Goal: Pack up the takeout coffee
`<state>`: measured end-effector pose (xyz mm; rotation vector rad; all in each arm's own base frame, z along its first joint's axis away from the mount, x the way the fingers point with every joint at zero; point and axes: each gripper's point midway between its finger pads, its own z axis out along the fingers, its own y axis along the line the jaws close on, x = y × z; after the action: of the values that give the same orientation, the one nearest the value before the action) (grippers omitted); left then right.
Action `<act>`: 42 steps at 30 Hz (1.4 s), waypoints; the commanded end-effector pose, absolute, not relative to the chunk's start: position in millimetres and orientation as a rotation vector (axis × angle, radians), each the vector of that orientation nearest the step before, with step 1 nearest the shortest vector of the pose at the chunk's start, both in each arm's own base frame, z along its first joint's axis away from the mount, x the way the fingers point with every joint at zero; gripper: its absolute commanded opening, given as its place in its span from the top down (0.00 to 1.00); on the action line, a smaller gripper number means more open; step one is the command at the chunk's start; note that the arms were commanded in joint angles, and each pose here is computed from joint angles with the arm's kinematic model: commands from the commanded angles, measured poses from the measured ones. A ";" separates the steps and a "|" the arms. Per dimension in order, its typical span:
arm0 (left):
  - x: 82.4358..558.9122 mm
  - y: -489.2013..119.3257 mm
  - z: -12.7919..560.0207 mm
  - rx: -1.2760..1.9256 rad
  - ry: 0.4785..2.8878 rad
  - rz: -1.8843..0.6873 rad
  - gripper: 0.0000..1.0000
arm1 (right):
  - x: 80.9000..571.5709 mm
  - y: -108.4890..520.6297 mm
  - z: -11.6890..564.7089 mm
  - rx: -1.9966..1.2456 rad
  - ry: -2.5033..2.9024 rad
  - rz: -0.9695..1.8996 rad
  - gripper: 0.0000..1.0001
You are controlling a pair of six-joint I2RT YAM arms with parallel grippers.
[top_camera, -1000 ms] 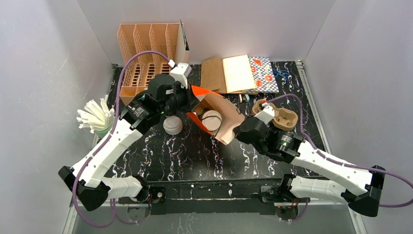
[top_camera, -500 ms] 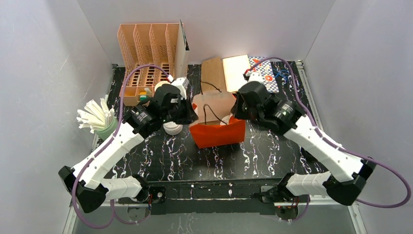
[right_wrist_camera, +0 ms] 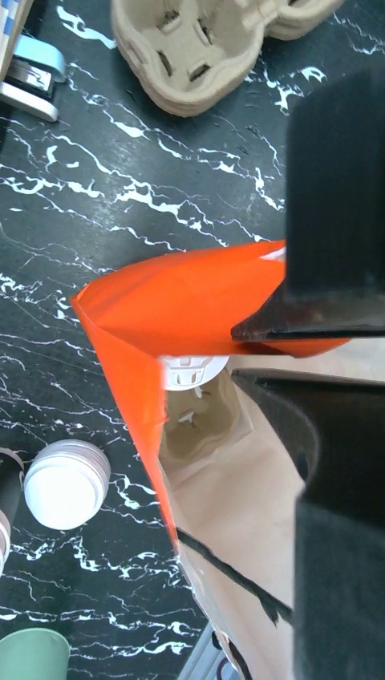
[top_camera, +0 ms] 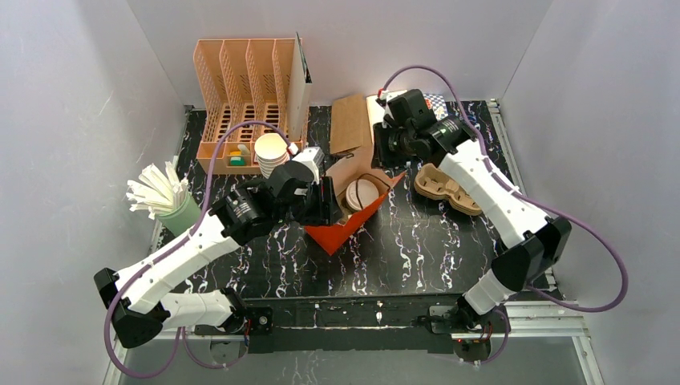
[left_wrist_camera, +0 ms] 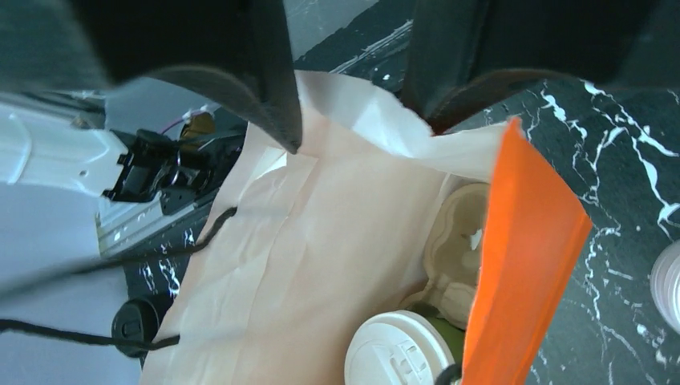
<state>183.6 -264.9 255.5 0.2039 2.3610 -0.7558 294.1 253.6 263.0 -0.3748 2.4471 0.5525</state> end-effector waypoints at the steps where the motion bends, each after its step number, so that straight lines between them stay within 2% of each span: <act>1: 186.4 -249.8 268.3 0.162 2.324 -0.701 0.48 | 304.3 256.2 286.0 -0.486 2.385 0.531 0.66; 4: 187.9 -238.4 274.5 0.172 2.312 -0.642 0.32 | 312.3 256.6 286.6 -0.493 2.398 0.491 0.47; 6: 189.8 -228.2 285.1 0.181 2.290 -0.594 0.26 | 317.8 252.7 289.4 -0.488 2.393 0.448 0.35; 9: 191.7 -211.9 296.2 0.215 2.269 -0.503 0.20 | 321.2 248.6 299.9 -0.479 2.360 0.423 0.14; 12: 194.2 -196.3 306.4 0.271 2.267 -0.389 0.18 | 322.1 243.6 314.4 -0.431 2.324 0.416 0.03; 13: 196.4 -192.0 312.7 0.280 2.255 -0.358 0.18 | 321.5 241.4 318.1 -0.407 2.316 0.413 0.02; 19: 217.3 -185.8 333.1 0.347 2.165 -0.238 0.15 | 314.7 226.4 315.1 -0.109 2.324 0.428 0.02; 26: 249.5 -193.1 324.6 0.356 2.137 -0.187 0.16 | 301.4 219.9 309.9 0.205 2.255 0.577 0.16; 31: 261.6 -198.7 318.1 0.355 2.112 -0.196 0.26 | 299.0 234.0 307.7 0.221 2.245 0.688 0.27; 35: 263.7 -197.7 309.7 0.375 2.120 -0.173 0.37 | 299.8 246.9 306.0 0.213 2.244 0.763 0.32; 42: 257.7 -201.2 287.2 0.446 2.183 -0.166 0.53 | 307.2 251.8 304.5 0.241 2.242 0.771 0.45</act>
<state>260.4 -201.6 298.4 0.4034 2.1562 -0.1756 296.5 241.4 291.5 0.2128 2.2959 0.7043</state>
